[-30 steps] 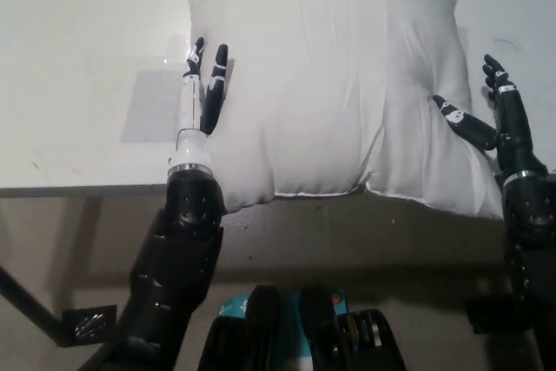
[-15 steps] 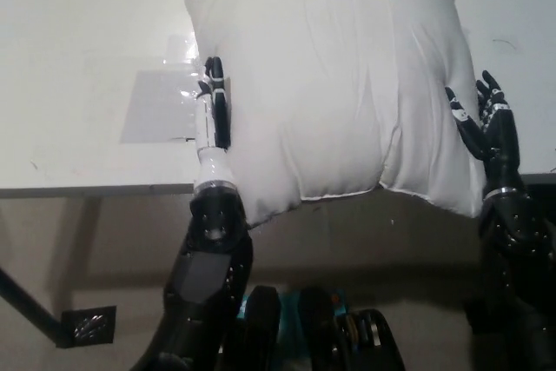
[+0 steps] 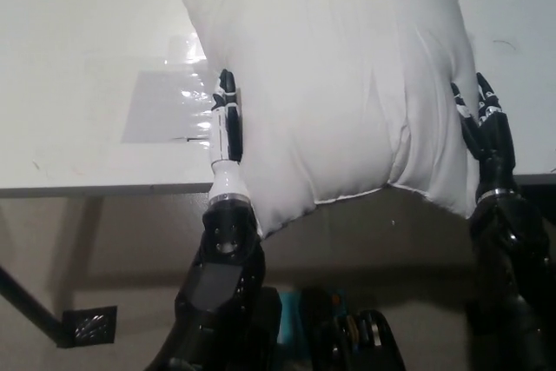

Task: The robot uses both hands to lift the pillow and then drops it on the table

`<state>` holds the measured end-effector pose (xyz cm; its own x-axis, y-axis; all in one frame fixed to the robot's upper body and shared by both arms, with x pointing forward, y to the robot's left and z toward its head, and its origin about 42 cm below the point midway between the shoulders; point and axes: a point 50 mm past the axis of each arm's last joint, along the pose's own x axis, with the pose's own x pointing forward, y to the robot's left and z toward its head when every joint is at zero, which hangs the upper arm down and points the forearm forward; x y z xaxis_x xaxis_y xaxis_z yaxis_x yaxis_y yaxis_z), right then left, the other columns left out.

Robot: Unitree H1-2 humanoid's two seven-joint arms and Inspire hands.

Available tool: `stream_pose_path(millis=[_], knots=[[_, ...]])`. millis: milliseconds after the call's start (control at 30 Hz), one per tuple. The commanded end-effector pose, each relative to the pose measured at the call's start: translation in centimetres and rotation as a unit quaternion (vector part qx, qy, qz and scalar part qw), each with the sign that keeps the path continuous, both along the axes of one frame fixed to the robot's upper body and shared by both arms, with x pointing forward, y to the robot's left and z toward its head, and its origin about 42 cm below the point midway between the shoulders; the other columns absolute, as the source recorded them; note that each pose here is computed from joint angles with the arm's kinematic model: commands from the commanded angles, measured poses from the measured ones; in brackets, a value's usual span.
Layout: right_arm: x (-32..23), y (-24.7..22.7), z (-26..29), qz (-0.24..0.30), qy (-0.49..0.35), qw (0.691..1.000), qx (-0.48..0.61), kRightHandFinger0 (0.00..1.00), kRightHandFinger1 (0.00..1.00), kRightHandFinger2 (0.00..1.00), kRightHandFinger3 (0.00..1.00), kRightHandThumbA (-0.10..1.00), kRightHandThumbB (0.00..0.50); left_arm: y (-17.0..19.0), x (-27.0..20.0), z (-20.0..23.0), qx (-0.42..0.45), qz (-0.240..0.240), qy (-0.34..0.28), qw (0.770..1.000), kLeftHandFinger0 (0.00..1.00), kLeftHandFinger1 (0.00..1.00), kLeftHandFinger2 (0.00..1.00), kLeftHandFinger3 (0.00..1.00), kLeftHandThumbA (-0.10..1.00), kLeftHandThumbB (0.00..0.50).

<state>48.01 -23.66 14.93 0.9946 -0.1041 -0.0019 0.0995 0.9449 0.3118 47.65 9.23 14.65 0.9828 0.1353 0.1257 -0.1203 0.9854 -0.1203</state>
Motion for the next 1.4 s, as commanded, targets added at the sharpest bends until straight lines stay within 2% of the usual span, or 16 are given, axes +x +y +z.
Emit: stream_pose_path(millis=[0, 33, 167, 233, 267, 367, 400, 500, 667, 767, 900, 933, 1133, 1267, 1300, 1367], knots=[[1.5, 1.6, 2.8, 0.085, -0.018, 0.995, 0.045, 1.00, 1.00, 1.00, 1.00, 1.00, 0.259, -4.5, -1.2, -0.4, -0.013, -0.099, 0.013, 0.995, 1.00, 1.00, 1.00, 1.00, 1.00, 0.205], [1.4, 1.6, 3.0, 0.121, -0.012, 0.992, 0.033, 1.00, 1.00, 1.00, 1.00, 1.00, 0.263, -4.5, -1.1, -0.4, -0.005, -0.103, 0.016, 0.995, 1.00, 1.00, 1.00, 1.00, 1.00, 0.204], [1.4, 1.9, 3.4, 0.164, -0.002, 0.986, -0.012, 1.00, 1.00, 1.00, 1.00, 1.00, 0.307, -4.8, -0.7, 0.2, -0.004, -0.108, 0.010, 0.994, 1.00, 1.00, 1.00, 1.00, 1.00, 0.214], [1.0, 3.3, 3.2, 0.193, -0.009, 0.977, -0.095, 1.00, 1.00, 1.00, 1.00, 1.00, 0.382, -5.2, -0.5, 0.5, 0.001, -0.111, 0.005, 0.994, 1.00, 1.00, 1.00, 1.00, 1.00, 0.225], [0.9, 3.6, 3.1, 0.194, -0.010, 0.975, -0.107, 1.00, 1.00, 1.00, 1.00, 1.00, 0.395, -5.2, -0.5, 0.5, 0.003, -0.112, 0.004, 0.994, 1.00, 1.00, 1.00, 1.00, 1.00, 0.222], [0.5, 4.8, 2.6, 0.203, -0.024, 0.971, -0.128, 1.00, 1.00, 1.00, 1.00, 1.00, 0.394, -5.5, -0.4, 0.6, 0.002, -0.116, 0.002, 0.993, 1.00, 1.00, 1.00, 1.00, 1.00, 0.218], [0.2, 5.9, 2.2, 0.210, -0.027, 0.966, -0.145, 1.00, 1.00, 1.00, 1.00, 1.00, 0.372, -5.6, -0.4, 0.6, 0.001, -0.116, 0.002, 0.993, 1.00, 1.00, 1.00, 1.00, 1.00, 0.229], [-0.3, 7.1, 1.3, 0.211, -0.024, 0.965, -0.154, 1.00, 1.00, 1.00, 1.00, 1.00, 0.357, -5.8, -0.6, 0.4, -0.007, -0.119, 0.009, 0.993, 1.00, 1.00, 1.00, 1.00, 1.00, 0.261], [-1.0, 9.3, 0.0, 0.208, -0.032, 0.965, -0.158, 1.00, 1.00, 1.00, 1.00, 1.00, 0.421, -6.1, -0.7, 0.3, -0.008, -0.123, 0.015, 0.992, 1.00, 1.00, 1.00, 1.00, 1.00, 0.215], [-1.2, 10.1, -0.3, 0.206, -0.029, 0.967, -0.150, 1.00, 1.00, 1.00, 1.00, 1.00, 0.442, -6.1, -0.8, 0.2, -0.006, -0.123, 0.021, 0.992, 1.00, 1.00, 1.00, 1.00, 1.00, 0.211], [-1.4, 10.7, -0.7, 0.201, -0.031, 0.969, -0.138, 1.00, 1.00, 1.00, 1.00, 1.00, 0.433, -6.0, -1.0, 0.0, -0.005, -0.124, 0.022, 0.992, 1.00, 1.00, 1.00, 1.00, 1.00, 0.220], [-1.5, 10.9, -0.7, 0.200, -0.034, 0.970, -0.133, 1.00, 1.00, 1.00, 1.00, 1.00, 0.452, -6.1, -1.0, 0.2, -0.005, -0.124, 0.021, 0.992, 1.00, 1.00, 1.00, 1.00, 1.00, 0.229], [-1.2, 11.1, 0.7, 0.184, -0.059, 0.973, -0.129, 1.00, 1.00, 1.00, 1.00, 1.00, 0.447, -6.1, -0.5, 1.8, -0.007, -0.124, 0.008, 0.992, 1.00, 1.00, 1.00, 1.00, 1.00, 0.242], [-0.7, 10.9, 2.9, 0.174, -0.093, 0.971, -0.136, 1.00, 1.00, 1.00, 1.00, 1.00, 0.440, -6.2, 0.2, 4.4, -0.010, -0.125, -0.022, 0.992, 1.00, 1.00, 1.00, 1.00, 1.00, 0.259], [-0.4, 10.8, 3.8, 0.173, -0.106, 0.970, -0.134, 1.00, 1.00, 1.00, 1.00, 1.00, 0.451, -6.2, 0.4, 5.4, -0.006, -0.124, -0.035, 0.992, 1.00, 1.00, 1.00, 1.00, 1.00, 0.228], [0.2, 10.7, 5.5, 0.173, -0.126, 0.967, -0.137, 1.00, 1.00, 1.00, 1.00, 1.00, 0.456, -6.0, 0.7, 7.4, 0.000, -0.123, -0.055, 0.991, 1.00, 1.00, 1.00, 1.00, 1.00, 0.218]])
